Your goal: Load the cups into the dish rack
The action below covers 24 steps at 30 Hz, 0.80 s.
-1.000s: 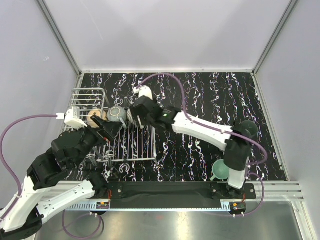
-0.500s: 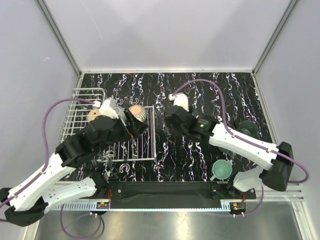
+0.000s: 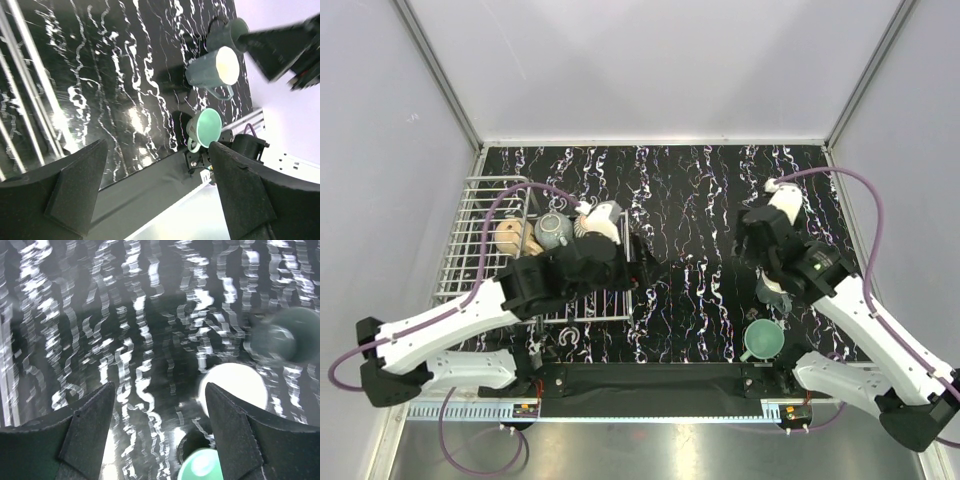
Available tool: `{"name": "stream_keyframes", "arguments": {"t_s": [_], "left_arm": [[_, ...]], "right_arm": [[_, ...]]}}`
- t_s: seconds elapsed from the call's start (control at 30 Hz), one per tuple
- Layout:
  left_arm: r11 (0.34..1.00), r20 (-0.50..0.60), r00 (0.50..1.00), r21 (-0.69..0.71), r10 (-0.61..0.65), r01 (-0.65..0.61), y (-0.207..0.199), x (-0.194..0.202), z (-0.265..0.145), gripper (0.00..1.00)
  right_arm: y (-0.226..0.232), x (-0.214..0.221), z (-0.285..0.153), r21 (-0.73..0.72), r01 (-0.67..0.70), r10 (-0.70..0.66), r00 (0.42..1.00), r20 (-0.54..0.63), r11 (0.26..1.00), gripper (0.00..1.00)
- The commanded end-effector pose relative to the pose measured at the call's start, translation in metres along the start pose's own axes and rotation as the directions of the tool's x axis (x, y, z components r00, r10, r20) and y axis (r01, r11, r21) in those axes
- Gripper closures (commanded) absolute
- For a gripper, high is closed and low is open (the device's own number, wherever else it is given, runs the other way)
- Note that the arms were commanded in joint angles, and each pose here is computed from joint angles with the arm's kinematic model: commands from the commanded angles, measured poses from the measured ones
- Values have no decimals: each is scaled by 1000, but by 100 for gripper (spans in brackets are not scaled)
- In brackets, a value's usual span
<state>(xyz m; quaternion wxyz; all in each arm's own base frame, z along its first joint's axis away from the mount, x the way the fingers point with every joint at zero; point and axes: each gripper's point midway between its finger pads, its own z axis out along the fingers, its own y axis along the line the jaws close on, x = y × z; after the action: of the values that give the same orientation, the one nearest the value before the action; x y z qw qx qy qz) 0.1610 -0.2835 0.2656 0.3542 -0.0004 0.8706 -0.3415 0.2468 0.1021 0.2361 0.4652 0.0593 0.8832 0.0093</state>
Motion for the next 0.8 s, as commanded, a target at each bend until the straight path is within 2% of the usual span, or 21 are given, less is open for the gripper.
{"name": "stream_keyframes", "arguments": {"t_s": [0.0,0.1,0.23,0.27,0.3,0.37,0.53,0.63,0.77], "left_arm": [[995,40,999,98,-24,20,-43,-10,6,14],[995,1,1000,103,17,-17,-62,7,22,17],[992,-10,994,68,111,-110,-83,25,40,19],[987,-40,987,44,153,-151,-84,42,52,19],[986,-36,987,53,158,-156,-94,39,53,20],[979,-76,976,45,204,-201,-100,59,70,21],[964,-128,956,72,265,-257,-121,86,101,25],[954,-188,935,51,300,-296,-120,114,127,27],[948,-218,923,52,317,-313,-123,135,144,28]], "right_arm": [[-39,-20,-5,150,-51,45,998,41,987,21],[-60,-32,-7,194,-115,107,993,49,974,22],[-68,-46,-12,180,-188,184,982,41,965,22],[-68,-56,-18,171,-205,198,978,59,964,22],[-71,-60,-20,178,-216,208,976,63,960,22],[-75,-77,-31,186,-232,216,971,103,955,22],[-108,-113,-59,325,-213,148,965,215,921,22],[-111,-122,-71,318,-209,136,962,238,925,22],[-109,-118,-75,289,-200,134,963,234,936,22]]}}
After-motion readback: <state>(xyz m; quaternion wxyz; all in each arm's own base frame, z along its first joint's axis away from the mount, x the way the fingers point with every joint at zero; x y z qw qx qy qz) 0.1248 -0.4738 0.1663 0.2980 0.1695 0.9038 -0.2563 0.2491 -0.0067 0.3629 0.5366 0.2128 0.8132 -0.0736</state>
